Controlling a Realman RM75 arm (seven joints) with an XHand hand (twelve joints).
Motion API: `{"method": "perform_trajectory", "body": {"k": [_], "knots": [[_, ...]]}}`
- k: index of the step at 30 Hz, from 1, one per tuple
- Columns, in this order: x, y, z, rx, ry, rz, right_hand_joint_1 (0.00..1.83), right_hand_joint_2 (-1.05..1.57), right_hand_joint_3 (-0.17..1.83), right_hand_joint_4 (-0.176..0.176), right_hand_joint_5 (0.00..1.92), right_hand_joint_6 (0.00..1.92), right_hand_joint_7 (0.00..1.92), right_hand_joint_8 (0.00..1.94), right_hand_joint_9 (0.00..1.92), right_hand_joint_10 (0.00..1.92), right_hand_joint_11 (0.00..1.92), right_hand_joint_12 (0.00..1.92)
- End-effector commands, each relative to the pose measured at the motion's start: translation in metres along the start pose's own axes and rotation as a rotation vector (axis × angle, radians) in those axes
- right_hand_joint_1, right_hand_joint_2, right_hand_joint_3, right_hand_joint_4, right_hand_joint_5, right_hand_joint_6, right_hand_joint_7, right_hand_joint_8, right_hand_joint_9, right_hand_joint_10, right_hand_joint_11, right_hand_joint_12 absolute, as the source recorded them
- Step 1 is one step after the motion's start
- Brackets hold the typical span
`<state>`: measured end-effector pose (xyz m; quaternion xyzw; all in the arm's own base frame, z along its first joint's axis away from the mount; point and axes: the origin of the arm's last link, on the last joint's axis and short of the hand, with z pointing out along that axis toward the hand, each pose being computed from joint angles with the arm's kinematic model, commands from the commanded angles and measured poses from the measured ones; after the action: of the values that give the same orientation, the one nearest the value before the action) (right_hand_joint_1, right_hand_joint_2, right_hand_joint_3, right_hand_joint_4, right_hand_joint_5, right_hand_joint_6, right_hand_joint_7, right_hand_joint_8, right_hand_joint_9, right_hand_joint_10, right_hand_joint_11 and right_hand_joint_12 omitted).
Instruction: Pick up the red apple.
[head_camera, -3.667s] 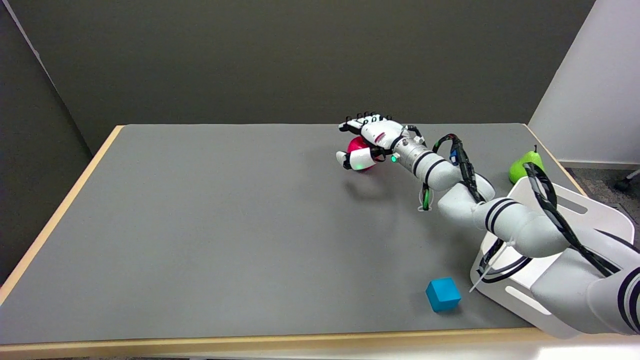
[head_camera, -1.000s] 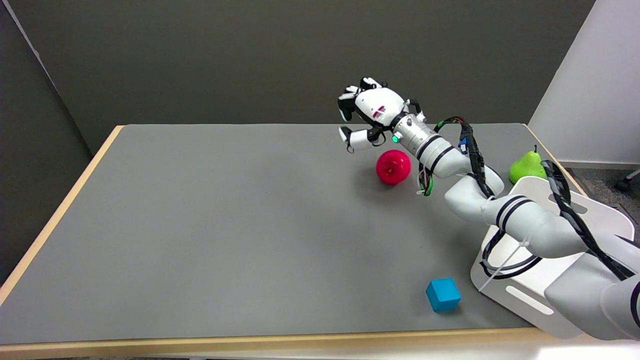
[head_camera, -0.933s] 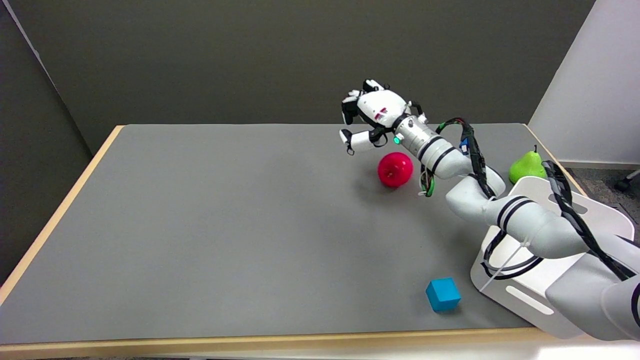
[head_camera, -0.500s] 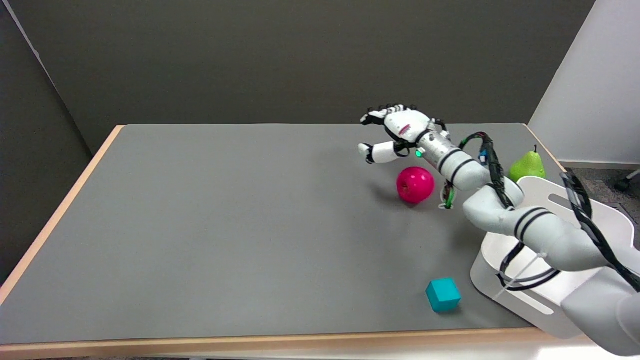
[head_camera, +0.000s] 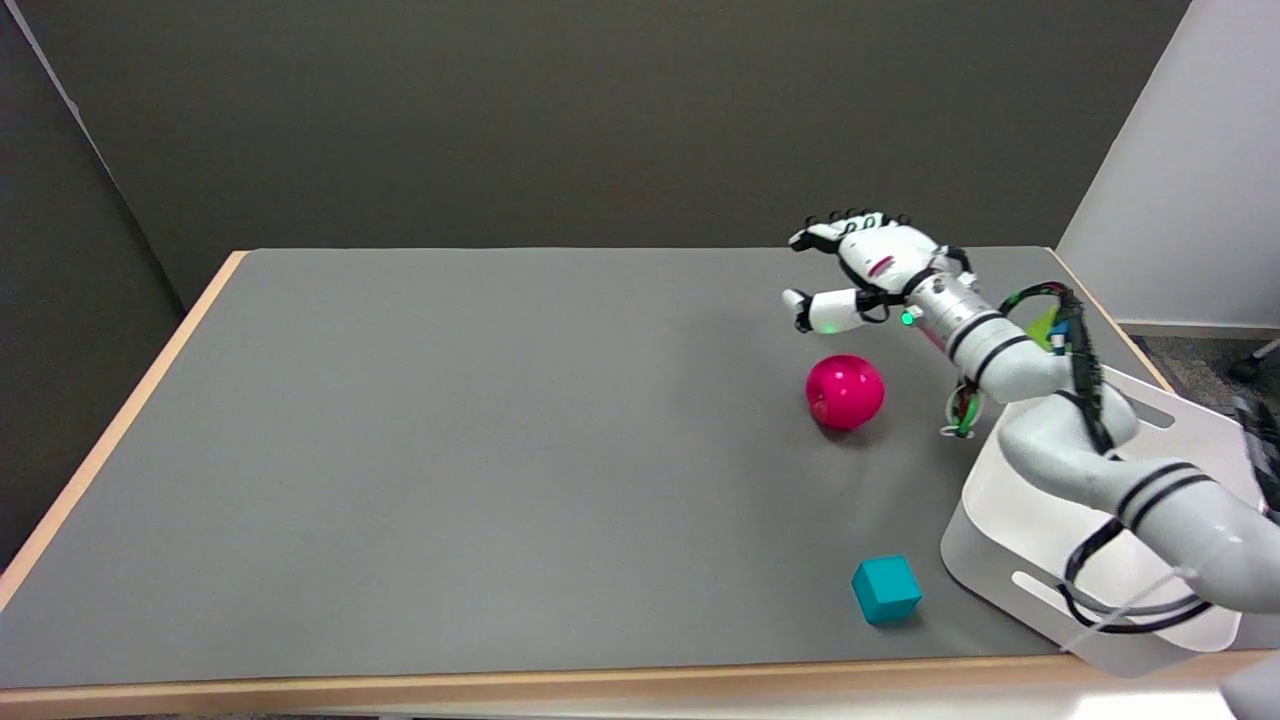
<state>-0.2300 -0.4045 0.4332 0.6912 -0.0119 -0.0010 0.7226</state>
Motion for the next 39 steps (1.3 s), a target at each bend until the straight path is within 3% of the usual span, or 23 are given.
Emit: {"method": "perform_trajectory", "body": {"k": [1,9,11,17,25,30,39], "knots": [[0.072,0.006,-0.049,-0.006,0.046,-0.188,0.18,0.64,1.0,0.092,0.26,0.53,0.29,0.34,0.2,0.64,0.16,1.18],[0.074,-0.012,-0.074,0.045,0.026,-0.177,0.18,0.65,0.97,0.091,0.26,0.53,0.3,0.34,0.21,0.64,0.16,1.2],[0.075,-0.016,-0.084,0.058,0.017,-0.13,0.2,0.7,0.87,0.09,0.27,0.51,0.3,0.33,0.21,0.64,0.15,1.23],[0.068,-0.011,-0.1,0.075,-0.008,0.077,0.19,0.7,0.87,0.088,0.28,0.54,0.33,0.34,0.23,0.66,0.16,1.25],[0.043,-0.006,-0.126,0.062,-0.013,-0.036,0.22,0.71,0.87,0.07,0.33,0.61,0.37,0.37,0.25,0.68,0.15,1.22],[0.044,0.004,-0.14,0.036,0.028,-0.095,0.21,0.66,1.02,0.07,0.29,0.59,0.28,0.36,0.2,0.61,0.09,1.06],[0.065,0.028,-0.152,-0.044,0.112,-0.173,0.28,0.66,0.95,0.095,0.28,0.56,0.26,0.33,0.19,0.57,0.04,1.08]]}}
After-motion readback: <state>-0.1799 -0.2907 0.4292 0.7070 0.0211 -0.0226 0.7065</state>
